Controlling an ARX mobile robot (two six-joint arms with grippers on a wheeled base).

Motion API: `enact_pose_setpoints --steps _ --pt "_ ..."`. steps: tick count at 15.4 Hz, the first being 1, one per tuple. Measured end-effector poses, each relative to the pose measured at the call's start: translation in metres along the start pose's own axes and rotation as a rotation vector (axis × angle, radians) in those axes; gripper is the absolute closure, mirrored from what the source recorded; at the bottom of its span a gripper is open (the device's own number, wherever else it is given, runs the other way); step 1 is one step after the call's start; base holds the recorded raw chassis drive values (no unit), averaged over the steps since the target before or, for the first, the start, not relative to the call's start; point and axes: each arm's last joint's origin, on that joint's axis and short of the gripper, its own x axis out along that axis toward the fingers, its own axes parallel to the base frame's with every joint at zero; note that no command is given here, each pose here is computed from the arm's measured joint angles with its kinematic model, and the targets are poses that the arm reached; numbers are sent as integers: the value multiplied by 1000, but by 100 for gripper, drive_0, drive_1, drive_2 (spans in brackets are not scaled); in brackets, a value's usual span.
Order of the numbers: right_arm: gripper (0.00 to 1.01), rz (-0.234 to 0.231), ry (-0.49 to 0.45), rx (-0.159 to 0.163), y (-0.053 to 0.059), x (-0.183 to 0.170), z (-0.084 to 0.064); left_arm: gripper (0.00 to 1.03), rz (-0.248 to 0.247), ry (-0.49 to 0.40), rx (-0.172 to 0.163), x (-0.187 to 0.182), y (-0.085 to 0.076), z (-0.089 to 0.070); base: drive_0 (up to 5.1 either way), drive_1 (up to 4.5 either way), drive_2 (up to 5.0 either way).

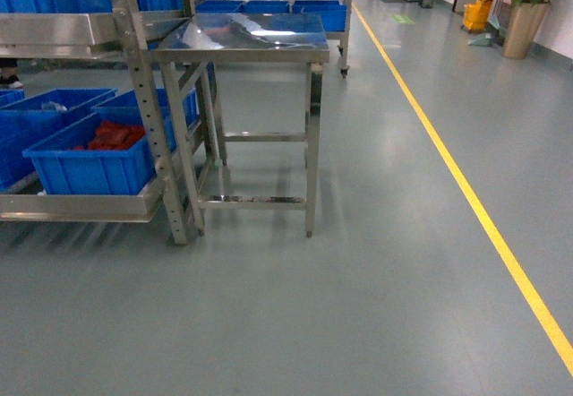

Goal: Sort blue parts and orange caps into right shelf containers

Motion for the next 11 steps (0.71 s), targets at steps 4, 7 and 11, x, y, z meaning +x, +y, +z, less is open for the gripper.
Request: enact_pose_setpoints --steps 4,7,11 --pt "56 0 -3 0 0 0 0 61 0 0 0 0 0 0 6 438 -425" --pt "56 0 4 0 0 0 0 61 0 4 0 0 0 0 4 436 -428" --pt "56 0 3 0 0 0 0 61 0 3 0 0 0 0 -3 429 -435"
